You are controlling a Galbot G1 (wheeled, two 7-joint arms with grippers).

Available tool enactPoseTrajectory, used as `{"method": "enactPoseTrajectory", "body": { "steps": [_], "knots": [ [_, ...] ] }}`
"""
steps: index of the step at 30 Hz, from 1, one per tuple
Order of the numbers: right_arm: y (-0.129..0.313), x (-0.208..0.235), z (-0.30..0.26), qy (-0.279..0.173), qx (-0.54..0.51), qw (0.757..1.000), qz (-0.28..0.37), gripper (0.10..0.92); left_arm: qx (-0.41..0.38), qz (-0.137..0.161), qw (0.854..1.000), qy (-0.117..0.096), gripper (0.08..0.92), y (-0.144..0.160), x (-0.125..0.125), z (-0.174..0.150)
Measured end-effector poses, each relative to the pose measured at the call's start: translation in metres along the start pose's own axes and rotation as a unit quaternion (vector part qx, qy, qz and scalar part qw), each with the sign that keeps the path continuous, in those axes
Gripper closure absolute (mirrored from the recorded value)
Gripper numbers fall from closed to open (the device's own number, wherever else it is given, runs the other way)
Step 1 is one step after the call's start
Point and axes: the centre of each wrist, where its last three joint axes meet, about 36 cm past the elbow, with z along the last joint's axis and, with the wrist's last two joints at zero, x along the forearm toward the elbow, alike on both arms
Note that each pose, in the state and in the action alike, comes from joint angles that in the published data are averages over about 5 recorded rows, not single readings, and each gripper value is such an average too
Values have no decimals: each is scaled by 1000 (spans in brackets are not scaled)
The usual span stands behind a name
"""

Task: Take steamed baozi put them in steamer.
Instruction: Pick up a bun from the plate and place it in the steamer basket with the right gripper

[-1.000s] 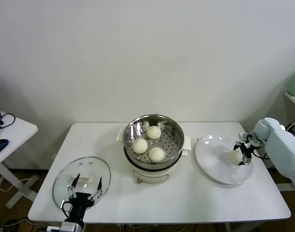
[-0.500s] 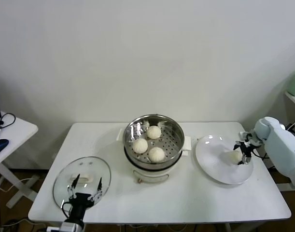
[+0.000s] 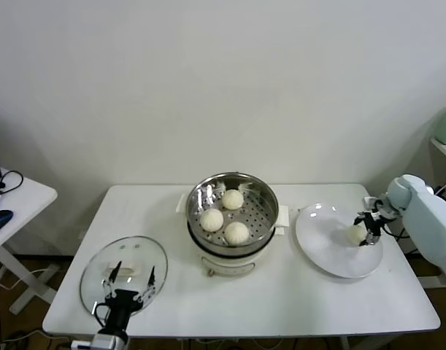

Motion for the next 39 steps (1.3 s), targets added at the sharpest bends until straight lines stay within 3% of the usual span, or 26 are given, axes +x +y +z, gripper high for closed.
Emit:
{"method": "enactPoseTrajectory", "body": {
  "steps": [12,28,39],
  "knots": [
    [-30,58,-26,-56,-23,998,35,293,2,8,1000,-11,177,-3,-4,-7],
    [-80,181,-148,-191,-25,980,45,293,7,27,999,-26,177,-11,-4,-22],
    [-78,190,-224,-208,-7,978,-9,293,18,43,998,-49,177,-24,-6,-44]
  ]
}}
